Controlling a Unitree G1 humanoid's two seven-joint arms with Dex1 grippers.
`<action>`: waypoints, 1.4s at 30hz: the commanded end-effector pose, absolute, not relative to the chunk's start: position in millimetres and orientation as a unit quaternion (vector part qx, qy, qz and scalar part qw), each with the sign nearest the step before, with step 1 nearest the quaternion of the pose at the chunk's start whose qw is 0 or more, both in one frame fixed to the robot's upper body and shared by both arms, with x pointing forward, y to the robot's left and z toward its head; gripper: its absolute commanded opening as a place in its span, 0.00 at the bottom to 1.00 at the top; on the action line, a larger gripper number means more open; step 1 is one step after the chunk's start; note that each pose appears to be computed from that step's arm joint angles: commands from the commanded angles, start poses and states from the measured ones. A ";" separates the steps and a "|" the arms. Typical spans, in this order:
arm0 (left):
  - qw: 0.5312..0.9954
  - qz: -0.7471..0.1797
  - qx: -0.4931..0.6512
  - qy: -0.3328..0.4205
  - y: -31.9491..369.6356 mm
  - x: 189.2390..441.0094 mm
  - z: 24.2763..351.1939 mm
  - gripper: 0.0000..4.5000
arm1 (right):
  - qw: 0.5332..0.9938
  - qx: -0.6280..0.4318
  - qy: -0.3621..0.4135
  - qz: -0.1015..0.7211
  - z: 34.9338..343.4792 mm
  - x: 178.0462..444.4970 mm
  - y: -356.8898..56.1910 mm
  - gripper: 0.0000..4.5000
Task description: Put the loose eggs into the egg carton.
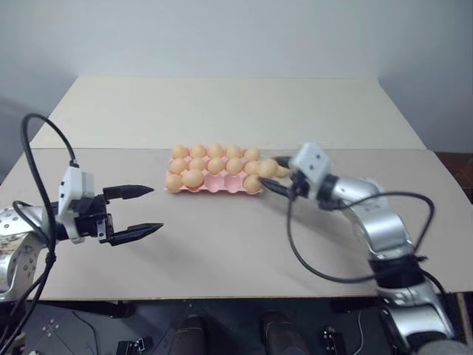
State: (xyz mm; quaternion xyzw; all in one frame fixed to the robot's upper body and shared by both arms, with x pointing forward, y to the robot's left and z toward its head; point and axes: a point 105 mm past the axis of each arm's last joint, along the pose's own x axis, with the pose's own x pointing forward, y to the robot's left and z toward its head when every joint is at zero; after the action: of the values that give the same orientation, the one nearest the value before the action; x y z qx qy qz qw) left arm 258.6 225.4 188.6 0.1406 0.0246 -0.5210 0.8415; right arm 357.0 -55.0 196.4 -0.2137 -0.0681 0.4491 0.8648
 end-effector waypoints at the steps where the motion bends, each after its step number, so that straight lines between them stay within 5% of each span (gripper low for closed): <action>1: 0.845 -0.511 0.160 0.009 227.8 255.7 198.0 1.00 | 0.857 -0.216 -0.085 0.460 196.2 364.3 -26.0 0.58; 13: 0.855 -0.493 0.160 0.021 232.6 246.3 192.6 1.00 | 0.837 -0.235 -0.091 0.486 180.5 383.8 16.1 0.58; 19: 0.856 -0.491 0.159 0.023 231.6 244.5 190.5 1.00 | 0.832 -0.254 -0.093 0.485 174.6 389.7 24.2 0.99; 26: 0.857 -0.491 0.156 0.024 231.3 243.1 190.5 1.00 | 0.835 -0.250 -0.119 0.476 187.4 388.6 17.6 0.99; 32: 0.849 -0.507 0.145 -0.008 216.5 250.0 196.7 1.00 | 0.870 -0.209 -0.125 0.429 212.9 383.6 -40.6 0.99; 42: 0.830 -0.541 0.133 -0.040 189.3 269.6 197.7 1.00 | 0.896 -0.249 -0.014 0.368 199.0 357.2 -174.4 0.99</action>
State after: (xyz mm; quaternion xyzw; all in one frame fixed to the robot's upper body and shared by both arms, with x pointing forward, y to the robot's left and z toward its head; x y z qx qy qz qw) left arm 269.2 190.7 194.0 0.1203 -0.0306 -0.5358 0.8352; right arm 364.7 -172.8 175.3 -0.2469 0.0199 0.3617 0.8988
